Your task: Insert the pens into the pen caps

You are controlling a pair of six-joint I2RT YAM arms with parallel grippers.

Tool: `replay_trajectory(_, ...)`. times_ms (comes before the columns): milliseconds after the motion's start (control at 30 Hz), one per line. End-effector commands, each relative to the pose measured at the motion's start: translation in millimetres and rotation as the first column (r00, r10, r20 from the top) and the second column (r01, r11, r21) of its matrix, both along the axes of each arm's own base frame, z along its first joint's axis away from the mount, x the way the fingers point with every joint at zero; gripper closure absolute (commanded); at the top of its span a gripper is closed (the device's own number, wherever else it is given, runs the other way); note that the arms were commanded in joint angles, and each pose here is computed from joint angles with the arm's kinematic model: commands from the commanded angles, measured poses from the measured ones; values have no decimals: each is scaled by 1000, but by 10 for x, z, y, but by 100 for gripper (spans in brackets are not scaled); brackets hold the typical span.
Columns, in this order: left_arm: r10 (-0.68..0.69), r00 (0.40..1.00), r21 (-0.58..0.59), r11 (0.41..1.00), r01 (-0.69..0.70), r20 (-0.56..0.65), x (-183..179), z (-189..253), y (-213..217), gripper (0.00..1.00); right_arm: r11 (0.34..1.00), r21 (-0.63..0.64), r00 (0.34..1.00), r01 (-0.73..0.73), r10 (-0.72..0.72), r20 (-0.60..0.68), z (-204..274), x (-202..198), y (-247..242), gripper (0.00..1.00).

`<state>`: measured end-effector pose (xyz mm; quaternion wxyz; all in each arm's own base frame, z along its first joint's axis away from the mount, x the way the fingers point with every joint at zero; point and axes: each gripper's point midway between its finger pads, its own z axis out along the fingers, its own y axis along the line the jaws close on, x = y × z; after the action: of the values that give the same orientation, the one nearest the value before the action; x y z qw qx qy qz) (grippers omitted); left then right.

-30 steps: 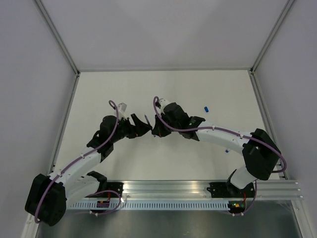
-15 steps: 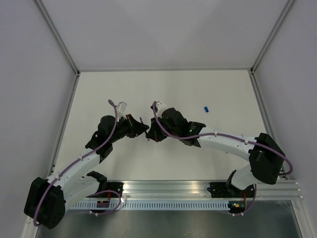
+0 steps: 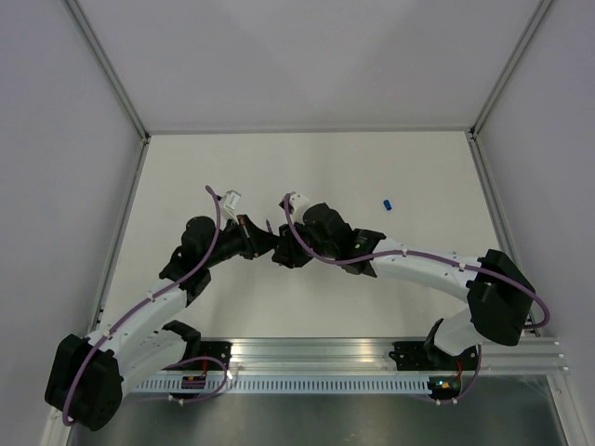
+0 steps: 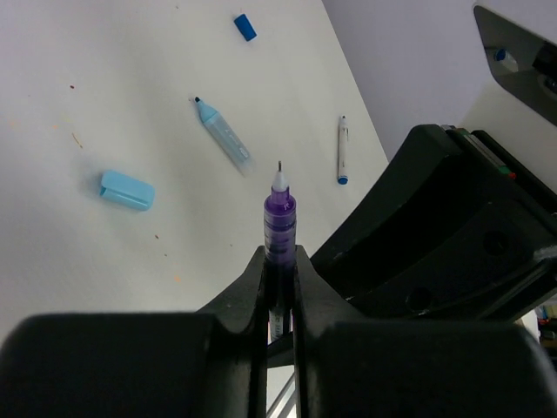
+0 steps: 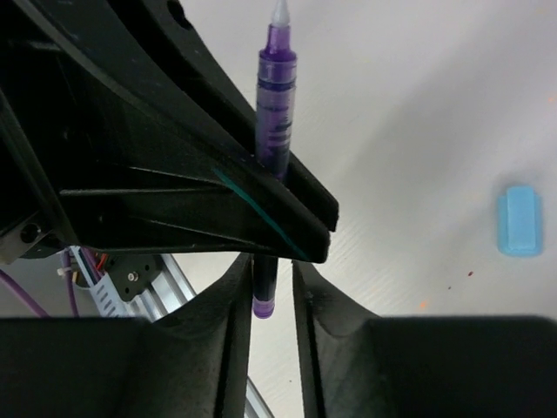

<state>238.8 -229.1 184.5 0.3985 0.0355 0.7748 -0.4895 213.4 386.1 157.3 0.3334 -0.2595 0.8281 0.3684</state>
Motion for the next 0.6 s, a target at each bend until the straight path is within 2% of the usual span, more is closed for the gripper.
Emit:
replay_trajectory(0,-67,994,-34,997,71,89,-32,269,-77,98,999,11,999,-30,30,13,23,-41,31,73)
replay_trajectory(67,-75,993,-37,996,78,93,-40,291,-85,98,999,10,999,-42,42,8,6,-61,36,75)
replay_trajectory(167,-76,992,-33,996,79,98,-41,312,-82,96,997,17,998,-70,70,-3,6,-113,51,88)
replay_trajectory(200,-76,992,-27,997,79,102,-39,316,-78,84,997,19,997,-76,76,-3,17,-126,57,97)
replay_trajectory(233,-77,994,-13,997,78,81,-47,282,-71,74,997,17,997,-76,76,-9,21,-134,51,100)
replay_trajectory(300,-58,994,9,998,57,88,-5,347,-43,43,998,-3,998,-57,57,-6,41,-94,20,100)
replay_trajectory(333,-45,997,43,998,42,59,-9,278,-8,22,999,-28,999,-34,34,-2,102,-62,-31,100)
replay_trajectory(400,27,997,70,997,-32,72,74,340,82,13,996,-72,998,58,-55,43,145,115,-191,100)
replay_trajectory(467,95,994,99,990,-101,62,133,359,179,9,978,-92,978,187,-176,116,200,295,-428,100)
replay_trajectory(533,147,988,129,980,-151,40,160,361,262,1,959,-96,959,266,-254,124,132,388,-664,100)
replay_trajectory(567,188,982,159,969,-188,18,184,293,329,0,951,-86,951,297,-287,116,112,432,-742,100)
